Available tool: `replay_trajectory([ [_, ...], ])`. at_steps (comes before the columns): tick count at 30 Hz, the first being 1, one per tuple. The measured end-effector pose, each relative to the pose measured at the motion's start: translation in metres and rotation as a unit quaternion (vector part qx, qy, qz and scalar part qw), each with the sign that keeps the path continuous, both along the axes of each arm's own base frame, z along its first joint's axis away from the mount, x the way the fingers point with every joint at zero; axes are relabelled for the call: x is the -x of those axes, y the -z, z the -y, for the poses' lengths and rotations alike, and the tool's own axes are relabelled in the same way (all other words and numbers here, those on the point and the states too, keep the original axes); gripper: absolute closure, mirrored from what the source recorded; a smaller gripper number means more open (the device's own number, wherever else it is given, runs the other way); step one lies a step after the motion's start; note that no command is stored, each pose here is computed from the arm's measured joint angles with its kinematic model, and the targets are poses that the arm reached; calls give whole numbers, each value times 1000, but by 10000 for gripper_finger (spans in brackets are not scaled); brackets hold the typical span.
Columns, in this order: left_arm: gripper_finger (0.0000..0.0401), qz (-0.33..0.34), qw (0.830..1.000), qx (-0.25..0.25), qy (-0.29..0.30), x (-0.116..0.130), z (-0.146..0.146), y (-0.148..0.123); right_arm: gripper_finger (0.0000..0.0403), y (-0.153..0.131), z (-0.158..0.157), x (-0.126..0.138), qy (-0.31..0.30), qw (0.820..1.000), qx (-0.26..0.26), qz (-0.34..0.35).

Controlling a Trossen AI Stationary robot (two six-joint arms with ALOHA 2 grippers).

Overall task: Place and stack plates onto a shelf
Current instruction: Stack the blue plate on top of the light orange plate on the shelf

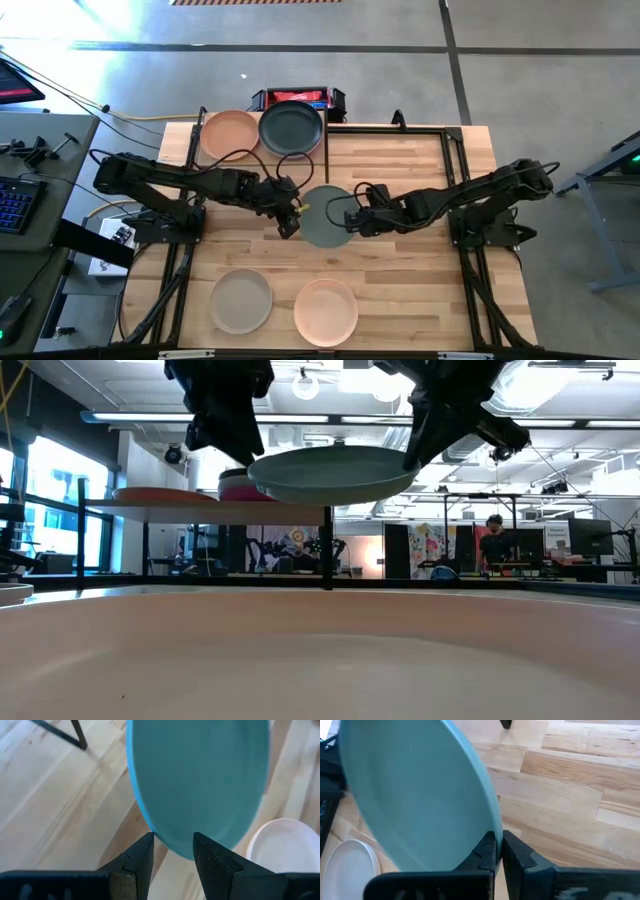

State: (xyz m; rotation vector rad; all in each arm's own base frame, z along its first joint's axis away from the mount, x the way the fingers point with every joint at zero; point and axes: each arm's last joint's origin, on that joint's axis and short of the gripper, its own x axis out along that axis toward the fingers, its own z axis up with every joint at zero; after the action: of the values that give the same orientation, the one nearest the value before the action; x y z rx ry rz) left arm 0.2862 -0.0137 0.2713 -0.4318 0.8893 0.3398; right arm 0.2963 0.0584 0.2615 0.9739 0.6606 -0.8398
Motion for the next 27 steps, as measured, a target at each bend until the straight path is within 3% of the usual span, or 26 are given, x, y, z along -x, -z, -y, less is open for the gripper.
replay_trajectory([
  [16,282,17,1000,-2,-8,-5,-12,-1,403,-4,-2,-6,-28,999,12,24],
  [27,377,16,1000,-18,6,-5,-13,-1,402,-3,-3,-5,-40,999,3,19],
])
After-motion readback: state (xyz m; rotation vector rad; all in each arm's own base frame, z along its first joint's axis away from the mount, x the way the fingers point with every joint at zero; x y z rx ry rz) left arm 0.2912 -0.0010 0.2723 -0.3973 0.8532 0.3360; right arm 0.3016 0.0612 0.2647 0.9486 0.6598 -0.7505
